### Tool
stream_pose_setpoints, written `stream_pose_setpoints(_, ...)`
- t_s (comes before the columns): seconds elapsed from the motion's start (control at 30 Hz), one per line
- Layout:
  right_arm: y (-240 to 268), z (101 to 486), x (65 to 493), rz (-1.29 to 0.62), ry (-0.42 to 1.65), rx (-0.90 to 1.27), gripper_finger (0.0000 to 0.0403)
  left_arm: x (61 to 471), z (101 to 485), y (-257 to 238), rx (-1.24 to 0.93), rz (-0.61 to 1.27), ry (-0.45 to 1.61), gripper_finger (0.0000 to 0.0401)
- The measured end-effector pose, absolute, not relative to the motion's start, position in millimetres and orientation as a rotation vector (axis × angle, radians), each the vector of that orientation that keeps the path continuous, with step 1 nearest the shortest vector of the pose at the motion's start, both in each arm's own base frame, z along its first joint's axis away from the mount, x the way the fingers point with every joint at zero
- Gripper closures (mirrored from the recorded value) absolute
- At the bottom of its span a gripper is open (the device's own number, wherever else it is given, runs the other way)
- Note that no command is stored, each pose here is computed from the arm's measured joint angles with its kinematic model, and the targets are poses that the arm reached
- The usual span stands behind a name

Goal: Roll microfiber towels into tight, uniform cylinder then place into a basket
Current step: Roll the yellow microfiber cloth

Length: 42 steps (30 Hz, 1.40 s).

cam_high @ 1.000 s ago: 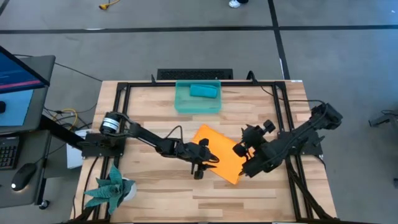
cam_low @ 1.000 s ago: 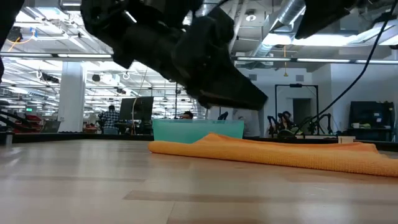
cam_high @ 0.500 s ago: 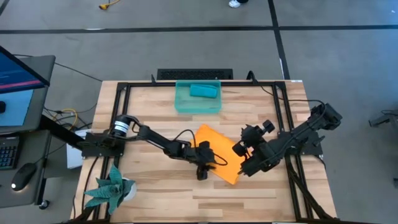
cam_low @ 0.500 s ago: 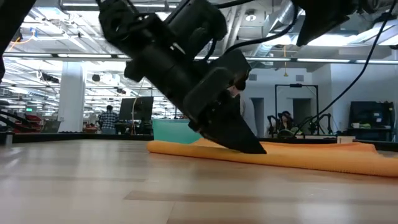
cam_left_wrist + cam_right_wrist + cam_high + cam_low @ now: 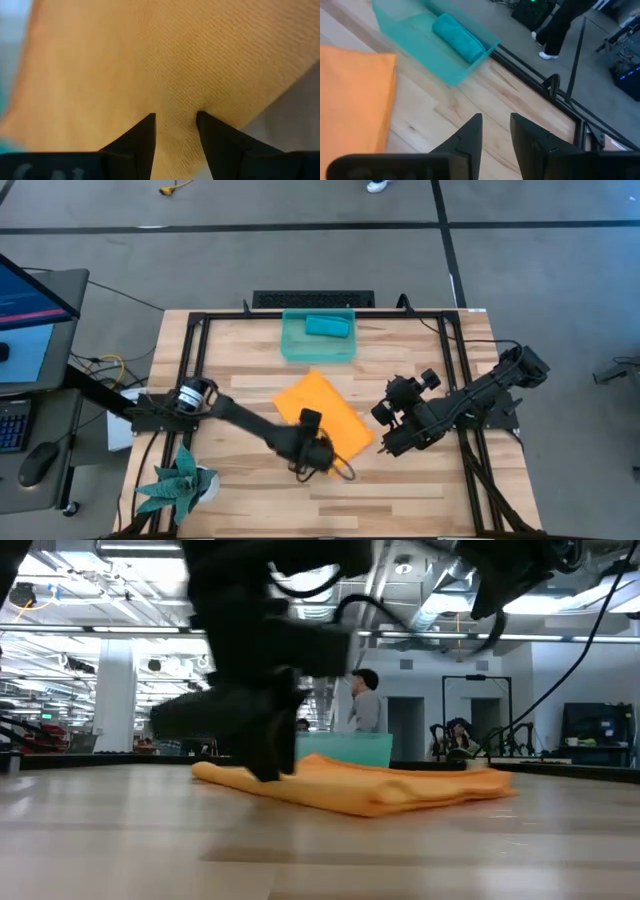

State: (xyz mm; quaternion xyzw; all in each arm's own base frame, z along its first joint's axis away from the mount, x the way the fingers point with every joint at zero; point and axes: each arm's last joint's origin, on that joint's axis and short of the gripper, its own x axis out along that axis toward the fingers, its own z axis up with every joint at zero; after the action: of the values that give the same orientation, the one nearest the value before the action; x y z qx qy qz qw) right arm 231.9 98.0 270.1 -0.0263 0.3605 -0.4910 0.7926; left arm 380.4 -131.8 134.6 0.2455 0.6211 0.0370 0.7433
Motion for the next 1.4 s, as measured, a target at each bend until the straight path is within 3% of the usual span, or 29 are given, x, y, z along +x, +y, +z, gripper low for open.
stream_pose_setpoints(0.27, 98.1, 270.0, 232.2, -1.055, 0.773, -0.052, 0.0280, 343.6, 156.1, -169.5, 0.829, 0.351, 1.371, 0.0260)
stream_pose_setpoints(0.5, 98.5, 269.9, 233.0, -1.053, 0.767, -0.044, 0.0280, 330.9, 162.0, -150.0, 0.778, 0.588, 1.437, 0.0260)
stream_pose_setpoints(0.9, 103.1, 268.0, 241.4, -0.959, 0.791, -0.098, 0.0280, 302.3, 138.5, -102.9, 0.701, 0.710, 1.615, 0.0260)
stream_pose_setpoints(1.07, 108.8, 267.2, 251.9, -0.870, 0.780, -0.114, 0.0280, 280.0, 164.8, -102.7, 0.597, 0.747, 1.480, 0.0260)
stream_pose_setpoints(1.4, 106.4, 271.8, 290.9, -0.643, 0.745, -0.057, 0.0285, 243.9, 206.8, -98.8, 0.445, 0.688, 0.982, 0.0260)
